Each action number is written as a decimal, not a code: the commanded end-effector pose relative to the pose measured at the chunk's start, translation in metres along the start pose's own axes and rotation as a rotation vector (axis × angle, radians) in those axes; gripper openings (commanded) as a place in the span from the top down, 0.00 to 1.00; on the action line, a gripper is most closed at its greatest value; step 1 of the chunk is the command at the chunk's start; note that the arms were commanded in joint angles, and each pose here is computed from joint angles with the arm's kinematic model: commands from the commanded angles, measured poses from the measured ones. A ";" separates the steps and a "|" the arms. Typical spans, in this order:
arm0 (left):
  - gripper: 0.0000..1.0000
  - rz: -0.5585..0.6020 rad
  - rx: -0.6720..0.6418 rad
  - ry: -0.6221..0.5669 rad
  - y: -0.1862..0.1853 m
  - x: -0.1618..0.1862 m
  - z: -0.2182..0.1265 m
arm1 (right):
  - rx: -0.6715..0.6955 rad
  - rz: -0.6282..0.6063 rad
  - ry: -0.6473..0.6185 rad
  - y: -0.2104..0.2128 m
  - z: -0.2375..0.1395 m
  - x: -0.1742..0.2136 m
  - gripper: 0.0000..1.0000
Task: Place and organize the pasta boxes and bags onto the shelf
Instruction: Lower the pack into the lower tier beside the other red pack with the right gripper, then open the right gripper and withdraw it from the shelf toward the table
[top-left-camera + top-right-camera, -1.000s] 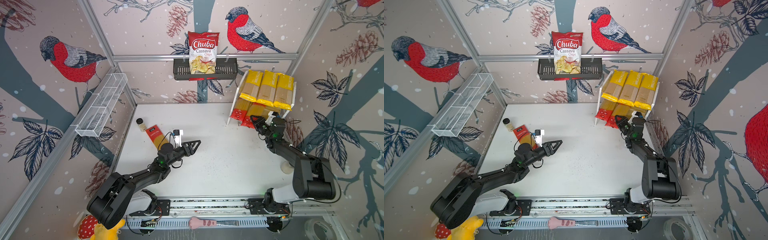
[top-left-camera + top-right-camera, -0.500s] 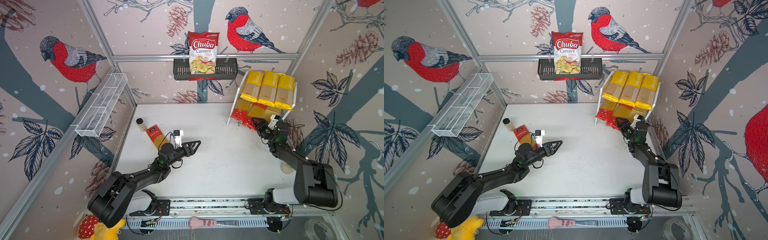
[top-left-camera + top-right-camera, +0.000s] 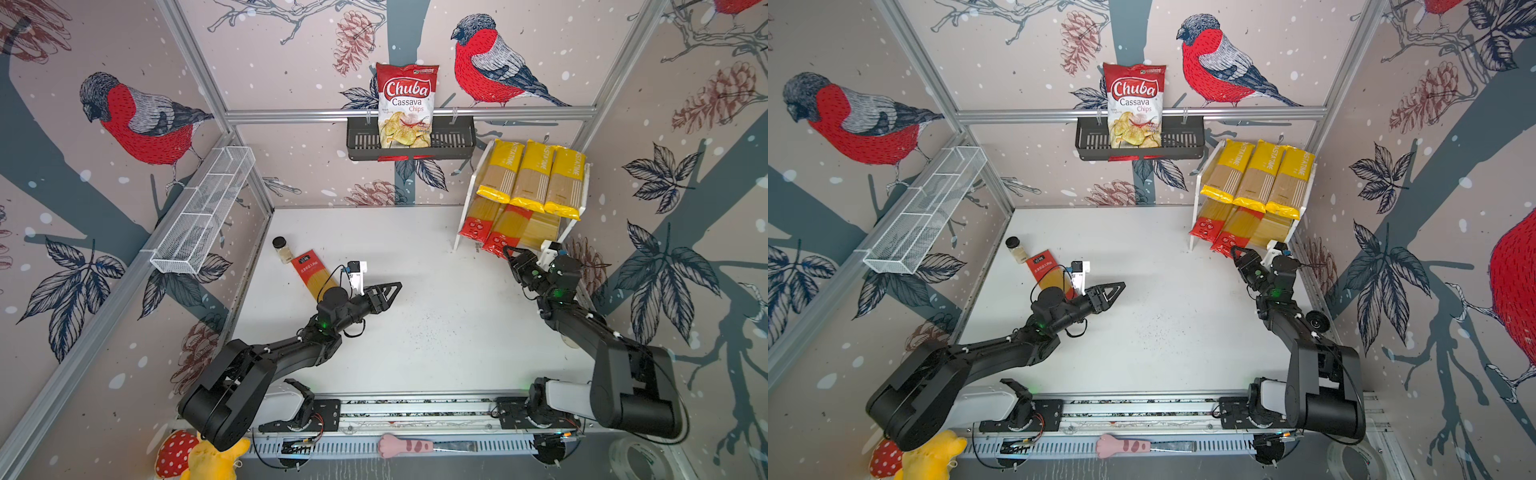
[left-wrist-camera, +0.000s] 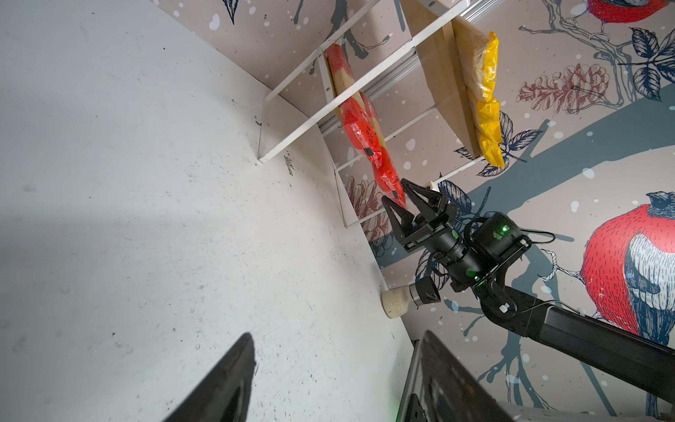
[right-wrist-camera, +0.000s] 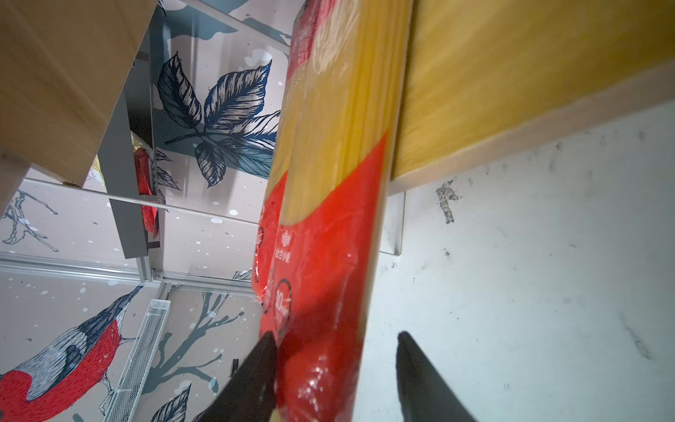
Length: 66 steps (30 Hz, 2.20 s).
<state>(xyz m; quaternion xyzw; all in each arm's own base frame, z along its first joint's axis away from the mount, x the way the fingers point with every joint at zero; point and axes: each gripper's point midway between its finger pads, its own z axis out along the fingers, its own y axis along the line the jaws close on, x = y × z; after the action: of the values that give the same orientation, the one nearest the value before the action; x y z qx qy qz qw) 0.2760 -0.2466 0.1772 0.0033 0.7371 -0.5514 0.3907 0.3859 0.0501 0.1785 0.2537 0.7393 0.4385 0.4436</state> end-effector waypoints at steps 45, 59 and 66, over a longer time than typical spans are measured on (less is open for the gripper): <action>0.30 0.036 0.020 -0.022 -0.009 -0.009 0.001 | 0.002 -0.058 0.022 0.004 0.006 -0.005 0.64; 0.30 0.050 0.003 -0.023 -0.008 -0.007 -0.004 | 0.000 -0.094 -0.009 0.014 0.011 -0.021 0.83; 0.30 0.059 -0.010 -0.029 -0.007 -0.009 -0.006 | -0.007 -0.078 0.010 0.010 0.011 -0.013 0.80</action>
<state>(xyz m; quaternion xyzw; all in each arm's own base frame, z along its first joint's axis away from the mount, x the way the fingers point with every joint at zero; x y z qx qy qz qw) 0.2741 -0.2435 0.1873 0.0119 0.7342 -0.5450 0.4048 0.4021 0.0481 0.1813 0.2355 0.7574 0.4218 0.4393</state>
